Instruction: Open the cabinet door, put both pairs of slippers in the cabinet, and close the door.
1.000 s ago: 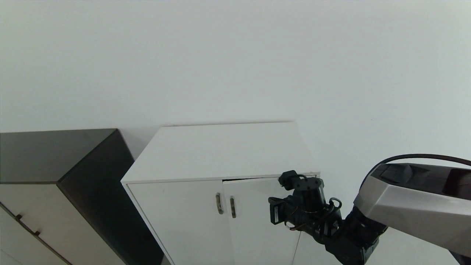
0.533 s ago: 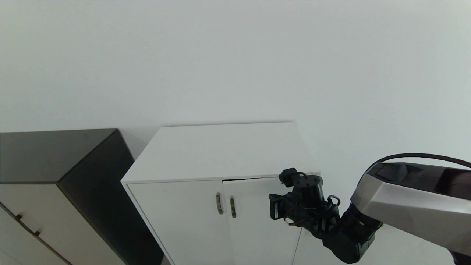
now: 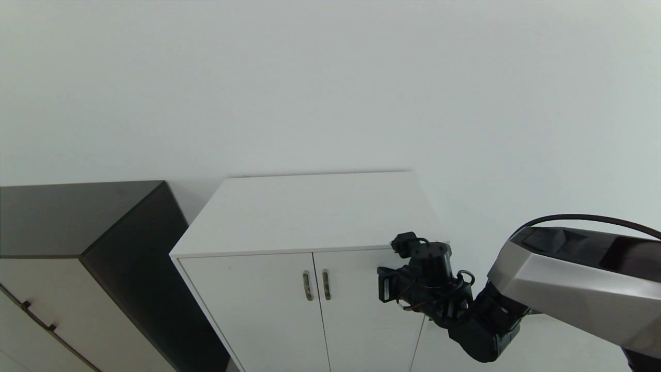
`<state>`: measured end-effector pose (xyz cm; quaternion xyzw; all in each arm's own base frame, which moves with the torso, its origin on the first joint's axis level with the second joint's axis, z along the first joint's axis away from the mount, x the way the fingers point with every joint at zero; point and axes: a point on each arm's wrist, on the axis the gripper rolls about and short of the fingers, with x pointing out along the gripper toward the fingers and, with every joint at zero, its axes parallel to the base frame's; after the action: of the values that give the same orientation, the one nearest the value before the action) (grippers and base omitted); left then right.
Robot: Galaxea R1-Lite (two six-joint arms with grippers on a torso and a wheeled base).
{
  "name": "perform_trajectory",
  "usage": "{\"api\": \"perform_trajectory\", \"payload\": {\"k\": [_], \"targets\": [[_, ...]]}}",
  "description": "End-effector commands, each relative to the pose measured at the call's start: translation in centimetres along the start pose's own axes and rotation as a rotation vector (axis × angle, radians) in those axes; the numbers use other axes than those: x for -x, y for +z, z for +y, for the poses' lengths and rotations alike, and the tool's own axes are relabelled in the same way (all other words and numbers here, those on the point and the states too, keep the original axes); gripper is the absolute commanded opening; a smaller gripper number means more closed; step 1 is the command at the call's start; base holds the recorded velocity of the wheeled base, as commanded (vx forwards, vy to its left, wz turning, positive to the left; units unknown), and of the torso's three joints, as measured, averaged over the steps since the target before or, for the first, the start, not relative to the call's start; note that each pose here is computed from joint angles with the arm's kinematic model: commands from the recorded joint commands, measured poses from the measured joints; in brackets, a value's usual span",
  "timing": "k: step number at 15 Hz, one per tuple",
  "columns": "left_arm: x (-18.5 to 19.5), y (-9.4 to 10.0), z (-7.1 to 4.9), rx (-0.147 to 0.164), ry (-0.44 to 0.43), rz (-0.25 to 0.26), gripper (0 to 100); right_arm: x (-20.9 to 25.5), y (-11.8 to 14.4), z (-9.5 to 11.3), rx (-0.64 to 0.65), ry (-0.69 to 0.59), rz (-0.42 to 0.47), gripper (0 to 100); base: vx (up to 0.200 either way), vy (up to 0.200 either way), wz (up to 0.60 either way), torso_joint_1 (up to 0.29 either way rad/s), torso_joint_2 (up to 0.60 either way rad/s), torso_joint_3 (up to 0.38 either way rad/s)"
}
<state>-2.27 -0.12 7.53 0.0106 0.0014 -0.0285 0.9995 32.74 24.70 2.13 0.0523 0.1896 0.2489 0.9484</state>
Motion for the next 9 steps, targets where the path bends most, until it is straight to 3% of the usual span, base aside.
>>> {"api": "perform_trajectory", "payload": {"k": [1, 9], "targets": [[0.0, 0.0, 0.0, 0.0, 0.0, 0.0, 0, -0.12, -0.1, -0.07, 0.0, -0.001, 0.002, 0, 0.0, 0.0, 0.0, 0.0, 0.0, 0.0], [0.0, 0.0, 0.0, 0.0, -0.001, 0.0, 0, 0.52, -0.62, 0.06, 0.002, 0.007, -0.004, 0, 0.0, 0.0, 0.0, 0.0, 0.0, 0.0]]}}
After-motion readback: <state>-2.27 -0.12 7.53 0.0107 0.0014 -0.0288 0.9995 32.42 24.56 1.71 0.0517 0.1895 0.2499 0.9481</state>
